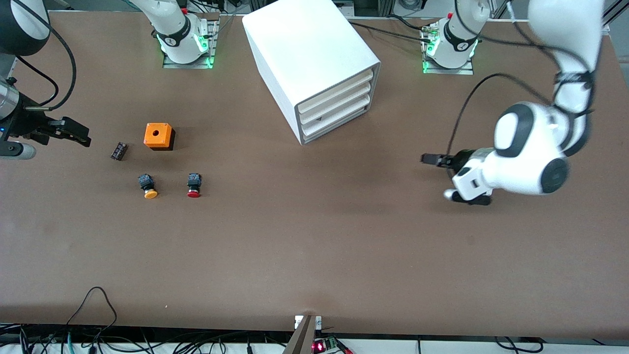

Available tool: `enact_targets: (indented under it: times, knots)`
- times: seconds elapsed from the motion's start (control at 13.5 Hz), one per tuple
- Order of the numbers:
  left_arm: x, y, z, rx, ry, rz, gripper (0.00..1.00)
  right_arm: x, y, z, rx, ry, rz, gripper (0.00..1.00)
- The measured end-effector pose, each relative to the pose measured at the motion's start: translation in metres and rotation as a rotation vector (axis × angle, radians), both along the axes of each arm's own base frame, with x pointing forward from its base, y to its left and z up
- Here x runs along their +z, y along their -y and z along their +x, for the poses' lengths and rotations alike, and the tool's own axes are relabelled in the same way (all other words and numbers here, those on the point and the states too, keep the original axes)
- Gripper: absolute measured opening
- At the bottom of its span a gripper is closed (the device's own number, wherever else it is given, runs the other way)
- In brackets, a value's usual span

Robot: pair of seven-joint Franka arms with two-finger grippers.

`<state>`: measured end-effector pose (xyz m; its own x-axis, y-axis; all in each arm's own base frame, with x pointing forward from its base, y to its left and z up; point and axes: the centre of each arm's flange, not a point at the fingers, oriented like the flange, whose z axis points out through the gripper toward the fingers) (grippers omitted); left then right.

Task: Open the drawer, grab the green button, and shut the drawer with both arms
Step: 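Move the left gripper toward the white cabinet's drawer handle, then grasp the drawer handle with the left gripper and pull it open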

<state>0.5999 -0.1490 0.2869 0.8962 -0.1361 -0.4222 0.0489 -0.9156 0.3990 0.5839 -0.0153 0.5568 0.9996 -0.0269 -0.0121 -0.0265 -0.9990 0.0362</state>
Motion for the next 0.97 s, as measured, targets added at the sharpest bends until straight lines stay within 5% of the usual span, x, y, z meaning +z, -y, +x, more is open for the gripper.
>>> enact_targets:
  times: [0.3, 0.52, 0.97]
  knots:
    - [-0.073, 0.063, -0.047, -0.008, -0.103, -0.259, 1.00, -0.003, 0.000, 0.001, -0.001, -0.005, 0.005, 1.00]
    - [-0.110, 0.079, -0.091, -0.022, -0.115, -0.465, 1.00, -0.004, 0.000, 0.001, -0.002, -0.008, 0.006, 1.00]
    - [-0.135, 0.130, -0.159, -0.085, -0.178, -0.553, 0.96, -0.006, 0.003, 0.002, -0.008, -0.011, 0.006, 1.00]
